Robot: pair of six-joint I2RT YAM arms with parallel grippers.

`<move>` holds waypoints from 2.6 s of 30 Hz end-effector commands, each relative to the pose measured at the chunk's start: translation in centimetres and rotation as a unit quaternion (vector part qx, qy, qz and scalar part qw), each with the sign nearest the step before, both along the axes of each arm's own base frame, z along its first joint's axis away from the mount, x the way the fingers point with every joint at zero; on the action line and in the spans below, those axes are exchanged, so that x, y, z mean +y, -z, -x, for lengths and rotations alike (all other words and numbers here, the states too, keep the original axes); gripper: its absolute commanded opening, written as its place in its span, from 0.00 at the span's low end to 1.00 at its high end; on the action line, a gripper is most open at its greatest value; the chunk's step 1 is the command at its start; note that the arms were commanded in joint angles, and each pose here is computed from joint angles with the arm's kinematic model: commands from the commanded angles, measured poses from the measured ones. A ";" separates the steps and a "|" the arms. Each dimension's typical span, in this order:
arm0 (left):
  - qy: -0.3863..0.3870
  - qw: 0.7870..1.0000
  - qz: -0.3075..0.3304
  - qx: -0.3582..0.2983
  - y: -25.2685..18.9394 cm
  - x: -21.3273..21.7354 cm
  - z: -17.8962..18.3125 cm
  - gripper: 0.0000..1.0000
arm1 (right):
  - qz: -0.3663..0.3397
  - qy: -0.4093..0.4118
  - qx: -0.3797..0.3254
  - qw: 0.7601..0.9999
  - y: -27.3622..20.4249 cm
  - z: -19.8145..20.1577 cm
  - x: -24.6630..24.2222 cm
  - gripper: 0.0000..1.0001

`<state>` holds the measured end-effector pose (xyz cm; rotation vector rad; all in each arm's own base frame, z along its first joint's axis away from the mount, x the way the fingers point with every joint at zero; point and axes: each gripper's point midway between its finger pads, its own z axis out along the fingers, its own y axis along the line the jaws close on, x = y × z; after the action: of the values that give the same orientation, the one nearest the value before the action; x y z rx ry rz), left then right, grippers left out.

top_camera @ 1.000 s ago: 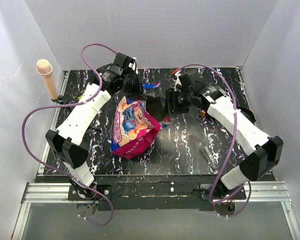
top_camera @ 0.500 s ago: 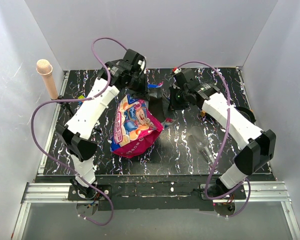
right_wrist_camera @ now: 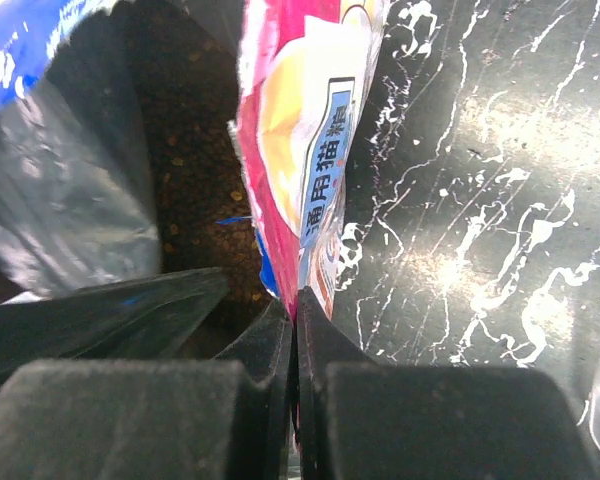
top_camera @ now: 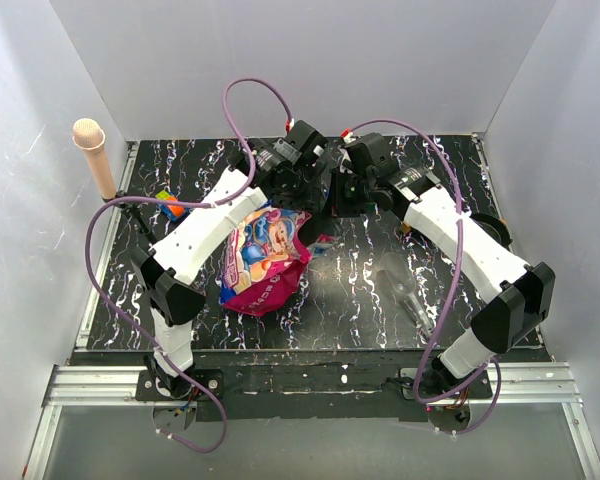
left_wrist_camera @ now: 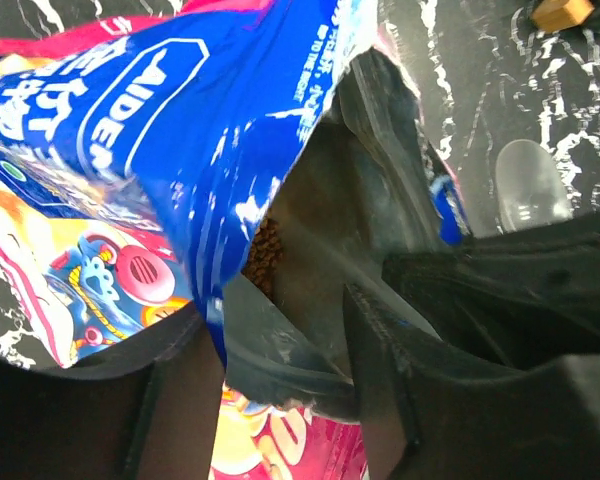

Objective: Serve the pet food

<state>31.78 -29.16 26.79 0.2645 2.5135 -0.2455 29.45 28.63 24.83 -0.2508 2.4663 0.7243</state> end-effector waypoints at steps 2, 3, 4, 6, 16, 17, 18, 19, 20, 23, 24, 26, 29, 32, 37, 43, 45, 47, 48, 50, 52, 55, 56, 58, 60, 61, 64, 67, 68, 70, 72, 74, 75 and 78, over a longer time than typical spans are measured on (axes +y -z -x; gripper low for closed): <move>-0.016 0.993 -0.104 0.053 1.8 5.2 3.6 0.48 | -0.069 -0.010 -0.028 0.997 -5.1 1.0 1.1 0.01; -0.018 0.993 -0.109 0.046 1.8 5.4 3.3 0.48 | -0.069 -0.011 -0.027 0.997 -5.1 1.1 1.1 0.01; -0.018 0.993 -0.113 0.042 1.7 5.5 3.1 0.45 | -0.069 -0.013 -0.026 0.997 -5.1 1.2 1.2 0.01; -0.028 0.991 -0.127 0.027 1.1 6.2 2.8 0.35 | -0.067 -0.012 -0.023 0.997 -4.8 1.3 1.1 0.01; -0.097 0.988 -0.119 -0.003 -2.0 8.6 3.4 0.57 | -0.069 -0.009 -0.027 0.997 -5.2 1.7 0.7 0.01; -0.105 0.988 -0.112 -0.002 -2.2 8.7 3.6 0.57 | -0.070 -0.010 -0.028 0.997 -5.3 1.7 0.7 0.01; -0.116 0.988 -0.099 -0.003 -2.6 8.7 3.8 0.57 | -0.069 -0.010 -0.028 0.997 -5.3 1.7 0.8 0.01; -0.129 0.988 -0.088 -0.010 -3.1 9.0 3.9 0.57 | -0.072 -0.010 -0.028 0.997 -5.5 1.6 0.8 0.01; -0.140 0.987 -0.080 -0.018 -3.7 9.3 3.9 0.56 | -0.074 -0.012 -0.027 0.997 -5.7 1.7 0.9 0.01; -0.147 0.985 -0.079 -0.037 -4.8 10.3 3.6 0.47 | -0.079 -0.017 -0.029 0.996 -6.2 1.8 1.1 0.01; -0.138 0.985 -0.092 -0.036 -4.7 10.7 3.3 0.40 | -0.080 -0.018 -0.030 0.996 -6.3 1.8 1.1 0.01; -0.119 0.986 -0.114 -0.038 -4.6 11.3 2.9 0.29 | -0.081 -0.018 -0.031 0.996 -6.3 1.7 1.2 0.01; -0.119 0.984 -0.123 -0.058 -6.0 13.0 2.0 0.22 | -0.078 -0.019 -0.031 0.996 -6.3 1.8 1.0 0.01; -0.074 0.991 -0.098 -0.052 -6.8 12.0 1.8 0.33 | -0.077 -0.021 -0.032 0.996 -6.2 1.8 1.0 0.01; -0.051 0.998 0.009 0.026 -5.7 8.0 4.1 0.59 | -0.075 -0.023 -0.033 0.996 -6.2 1.9 1.0 0.01; -0.095 0.995 -0.020 0.036 -4.1 8.0 4.2 0.76 | -0.077 -0.026 -0.033 0.996 -6.1 1.8 1.1 0.01; -0.105 0.993 -0.042 0.026 -3.7 8.9 4.1 0.75 | -0.077 -0.028 -0.031 0.996 -6.0 1.9 1.2 0.01; -0.107 0.992 -0.065 0.023 -3.2 9.8 4.4 0.72 | -0.078 -0.029 -0.031 0.996 -6.0 1.9 1.2 0.01; -0.107 0.991 -0.076 0.024 -2.9 10.2 4.6 0.71 | -0.078 -0.028 -0.032 0.996 -6.1 1.9 1.2 0.01; -0.113 0.990 -0.087 0.019 -2.9 11.3 5.1 0.70 | -0.076 -0.028 -0.033 0.996 -6.0 1.9 1.2 0.01; -0.109 0.989 -0.100 0.022 -2.5 11.8 5.5 0.70 | -0.074 -0.028 -0.032 0.996 -5.9 1.9 1.1 0.01; -0.098 0.987 -0.122 0.037 -1.1 12.0 5.6 0.67 | -0.075 -0.031 -0.030 0.996 -5.7 2.0 1.2 0.01; -0.095 0.988 -0.119 0.031 -0.9 11.7 5.2 0.63 | -0.077 -0.031 -0.028 0.996 -5.6 2.0 1.3 0.01; -0.092 0.987 -0.129 0.011 -0.4 11.5 4.0 0.55 | -0.079 -0.032 -0.024 0.996 -5.3 2.0 1.4 0.01; -0.104 0.982 -0.156 -0.008 -0.6 11.9 2.6 0.35 | -0.080 -0.031 -0.023 0.996 -5.2 2.0 1.5 0.01; -0.115 0.978 -0.170 -0.020 -1.3 12.5 2.1 0.22 | -0.081 -0.030 -0.021 0.996 -5.2 1.9 1.6 0.01; -0.144 0.965 -0.209 -0.062 -3.3 14.3 1.0 0.00 | -0.092 -0.031 -0.019 0.995 -5.7 1.8 2.0 0.01; -0.181 0.949 -0.228 -0.118 -6.4 16.5 0.4 0.00 | -0.123 -0.049 -0.002 0.991 -6.8 1.5 4.2 0.01; -0.199 0.942 -0.229 -0.141 -7.7 17.5 0.3 0.00 | -0.136 -0.055 0.005 0.989 -7.3 1.5 5.1 0.01; -0.221 0.930 -0.235 -0.179 -10.4 19.1 0.0 0.00 | -0.163 -0.073 0.008 0.984 -9.1 1.4 7.3 0.01; -0.234 0.917 -0.242 -0.216 -13.2 20.3 -0.2 0.00 | -0.193 -0.094 0.003 0.977 -11.2 1.6 9.4 0.01; -0.247 0.906 -0.238 -0.248 -15.6 21.2 -0.1 0.00 | -0.234 -0.119 0.000 0.965 -14.0 2.3 11.5 0.01; -0.250 0.903 -0.237 -0.258 -16.4 21.5 -0.1 0.00 | -0.247 -0.133 0.004 0.960 -14.8 2.6 12.5 0.01; -0.260 0.894 -0.237 -0.278 -18.0 22.3 0.3 0.00 | -0.273 -0.151 0.025 0.950 -15.9 3.5 13.9 0.01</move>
<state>35.37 -14.14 35.62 -0.0211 2.1910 0.4049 28.53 39.12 31.52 -0.3070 2.4347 1.1705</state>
